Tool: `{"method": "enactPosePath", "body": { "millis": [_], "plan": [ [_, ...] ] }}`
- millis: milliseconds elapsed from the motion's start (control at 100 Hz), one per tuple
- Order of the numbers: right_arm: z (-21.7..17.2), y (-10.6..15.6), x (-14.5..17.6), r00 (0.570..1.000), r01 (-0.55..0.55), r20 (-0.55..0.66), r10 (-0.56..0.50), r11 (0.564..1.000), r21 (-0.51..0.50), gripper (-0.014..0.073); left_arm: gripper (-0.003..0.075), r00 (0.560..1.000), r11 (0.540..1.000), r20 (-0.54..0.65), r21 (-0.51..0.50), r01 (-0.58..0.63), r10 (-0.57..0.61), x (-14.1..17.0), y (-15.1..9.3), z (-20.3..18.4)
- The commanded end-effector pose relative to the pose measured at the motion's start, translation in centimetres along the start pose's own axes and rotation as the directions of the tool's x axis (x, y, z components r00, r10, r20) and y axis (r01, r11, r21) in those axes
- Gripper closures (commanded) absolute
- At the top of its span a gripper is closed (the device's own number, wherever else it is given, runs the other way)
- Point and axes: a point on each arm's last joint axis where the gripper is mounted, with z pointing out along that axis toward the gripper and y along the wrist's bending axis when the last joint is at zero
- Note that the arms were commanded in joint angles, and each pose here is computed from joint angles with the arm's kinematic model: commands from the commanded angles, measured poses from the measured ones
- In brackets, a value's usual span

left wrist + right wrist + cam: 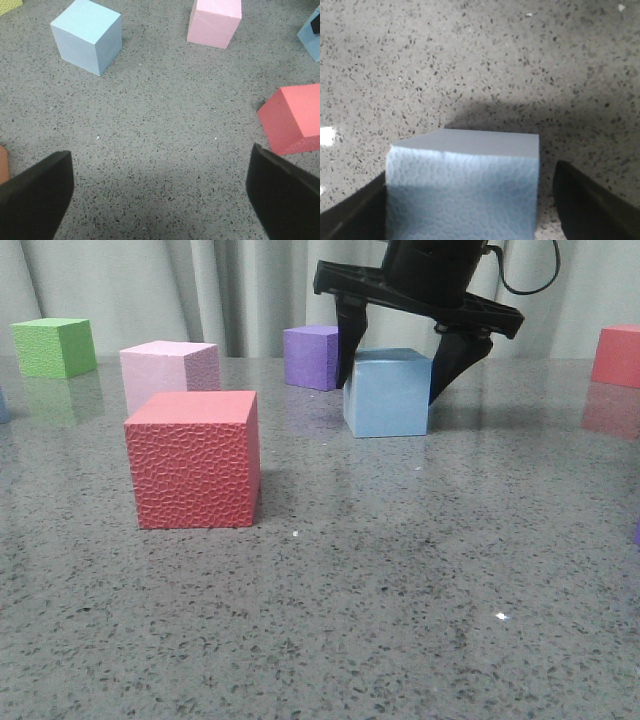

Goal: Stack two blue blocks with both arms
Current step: 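Open the right gripper and raise it away from the cube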

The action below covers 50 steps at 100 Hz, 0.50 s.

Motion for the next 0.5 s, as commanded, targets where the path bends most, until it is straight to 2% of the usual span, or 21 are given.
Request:
{"method": "enactPosePath", "body": {
  "millis": [0, 240, 490],
  "plan": [
    [-3.4, 0.7, -0.9, 0.994, 0.008, 0.110, -0.002, 0.999, -0.051, -0.0015, 0.0062, 0.996, 1.000, 0.086, 0.010, 0.015, -0.016, -1.3, -0.1, -0.6],
    [-5.7, 1.3, -1.7, 0.991, 0.025, 0.135, -0.017, 0.998, -0.057, -0.0015, 0.0062, 0.996, 1.000, 0.085, 0.010, 0.015, -0.016, -1.3, -0.1, -0.6],
    [-10.5, 1.6, -2.7, 0.968, 0.096, 0.232, -0.094, 0.995, 0.002, -0.0015, 0.0062, 0.997, 1.000, 0.075, 0.010, 0.015, -0.016, -1.2, -0.2, -0.6]
  ]
}}
